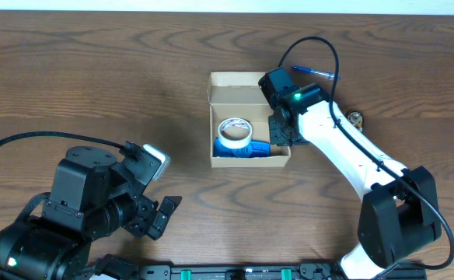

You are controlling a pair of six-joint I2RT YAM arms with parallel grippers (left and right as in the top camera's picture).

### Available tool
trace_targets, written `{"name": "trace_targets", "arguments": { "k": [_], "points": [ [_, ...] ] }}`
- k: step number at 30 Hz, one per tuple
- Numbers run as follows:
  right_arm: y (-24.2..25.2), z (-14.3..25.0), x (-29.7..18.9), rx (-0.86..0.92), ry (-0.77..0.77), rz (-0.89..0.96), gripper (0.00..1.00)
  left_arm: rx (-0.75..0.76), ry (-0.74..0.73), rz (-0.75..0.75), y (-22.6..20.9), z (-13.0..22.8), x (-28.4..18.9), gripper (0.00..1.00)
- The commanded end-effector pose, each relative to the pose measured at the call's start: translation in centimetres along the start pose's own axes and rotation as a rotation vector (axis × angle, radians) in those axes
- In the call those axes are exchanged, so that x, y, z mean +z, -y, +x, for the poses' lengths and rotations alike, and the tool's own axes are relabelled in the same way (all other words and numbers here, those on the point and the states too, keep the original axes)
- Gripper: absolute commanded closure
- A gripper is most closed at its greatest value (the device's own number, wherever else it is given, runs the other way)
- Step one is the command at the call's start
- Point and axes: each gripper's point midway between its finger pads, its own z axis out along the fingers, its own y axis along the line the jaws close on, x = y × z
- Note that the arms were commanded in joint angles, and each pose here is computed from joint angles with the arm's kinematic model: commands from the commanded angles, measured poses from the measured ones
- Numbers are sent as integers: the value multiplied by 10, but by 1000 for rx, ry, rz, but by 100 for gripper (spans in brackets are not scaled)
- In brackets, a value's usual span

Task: Pack container
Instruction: 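Move the right gripper right over the correction tape dispenser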

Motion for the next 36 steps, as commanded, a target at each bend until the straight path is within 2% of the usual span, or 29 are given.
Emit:
{"name": "trace_targets", "arguments": {
  "k": [1,6,10,14,18,21,27,36],
  "points": [
    [13,-5,0,-25,25,59,69,6,6,11,2,-1,-2,5],
    [-5,-9,-11,-31,23,-52,69,6,6,11,2,-1,-2,5],
    [-16,-32,-51,-31,104,-179,64,6,6,11,2,-1,-2,5],
    [7,-60,-99,-14,253,-217,54,6,6,11,2,-1,-2,5],
    [52,-72,-127,42,352,-202,49,6,6,11,2,-1,-2,5],
    [83,-74,-127,94,358,-172,43,6,6,11,2,-1,-2,5],
    [148,-68,-106,202,307,-90,3,6,6,11,2,-1,-2,5],
    [201,-46,-61,279,193,-26,1,6,6,11,2,-1,-2,5]
  ]
}}
